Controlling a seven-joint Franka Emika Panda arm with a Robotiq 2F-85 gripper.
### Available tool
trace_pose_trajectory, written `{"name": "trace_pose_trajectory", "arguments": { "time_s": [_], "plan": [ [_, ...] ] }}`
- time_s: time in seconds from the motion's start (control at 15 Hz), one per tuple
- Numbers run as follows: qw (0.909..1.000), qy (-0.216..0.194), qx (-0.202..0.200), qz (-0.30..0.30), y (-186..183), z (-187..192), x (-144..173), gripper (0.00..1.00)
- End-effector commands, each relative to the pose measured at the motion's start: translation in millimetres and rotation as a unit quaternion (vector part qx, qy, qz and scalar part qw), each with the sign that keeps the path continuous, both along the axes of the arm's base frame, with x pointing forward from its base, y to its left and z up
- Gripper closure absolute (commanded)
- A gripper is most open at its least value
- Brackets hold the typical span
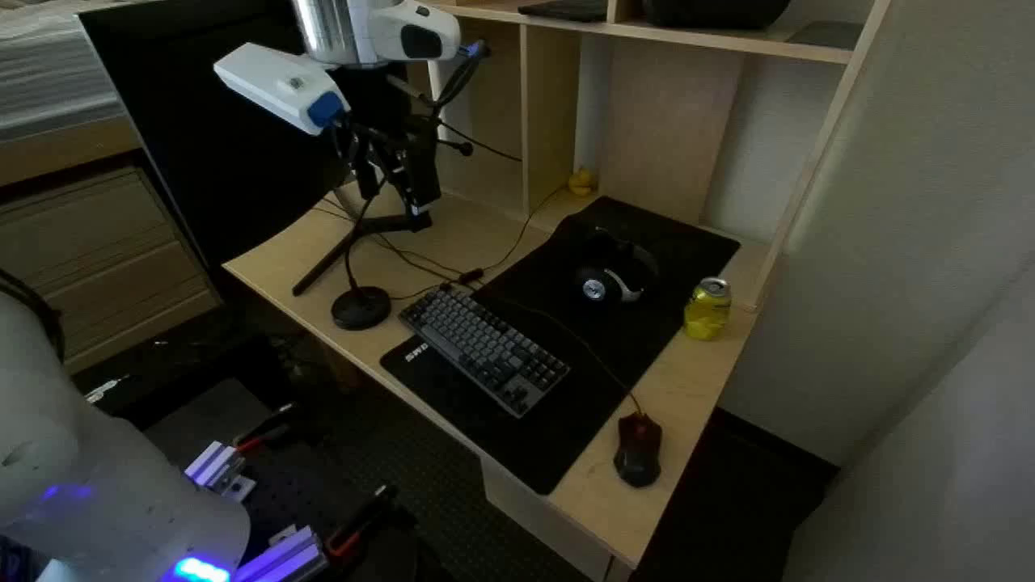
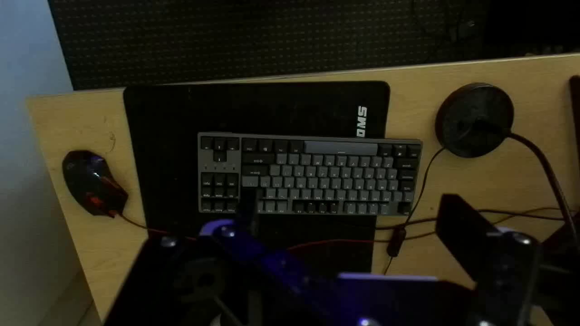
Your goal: Turn the reading light to face the right
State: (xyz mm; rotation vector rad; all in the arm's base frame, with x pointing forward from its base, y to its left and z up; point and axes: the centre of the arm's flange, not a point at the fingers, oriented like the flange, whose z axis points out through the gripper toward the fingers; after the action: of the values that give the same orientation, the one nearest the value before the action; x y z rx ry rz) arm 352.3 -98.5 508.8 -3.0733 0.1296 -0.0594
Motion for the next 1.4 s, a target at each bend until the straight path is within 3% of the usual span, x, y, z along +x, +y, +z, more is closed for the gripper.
{"name": "trace_pose_trajectory", "arguments": {
  "time_s": [0.0,0.13,0.2,0.33,0.53,0.67,0.73,0.87,1.0,1.07,1.2,1.33],
  "plan": [
    [1.0,0.0,0.0,0.0,0,0,0,0.0],
    [0.9991,0.03,0.021,0.022,1,1,-3,0.0],
    [0.9964,0.045,0.043,0.059,32,65,13,0.0],
    [0.9908,0.032,0.078,0.106,52,88,16,0.0],
    [0.9762,-0.005,0.133,0.172,98,162,22,0.0],
    [0.9666,-0.01,0.139,0.215,124,210,24,0.0],
    [0.9751,-0.022,0.13,0.179,113,166,-2,0.0],
    [0.9704,-0.027,0.131,0.201,128,193,-2,0.0],
    [0.9699,-0.025,0.13,0.205,130,194,3,0.0],
    [0.9706,0.039,0.11,0.211,126,200,0,0.0],
    [0.9657,0.088,0.085,0.229,121,200,-4,0.0],
    [0.9638,0.095,0.087,0.234,122,199,-11,0.0]
  ]
}}
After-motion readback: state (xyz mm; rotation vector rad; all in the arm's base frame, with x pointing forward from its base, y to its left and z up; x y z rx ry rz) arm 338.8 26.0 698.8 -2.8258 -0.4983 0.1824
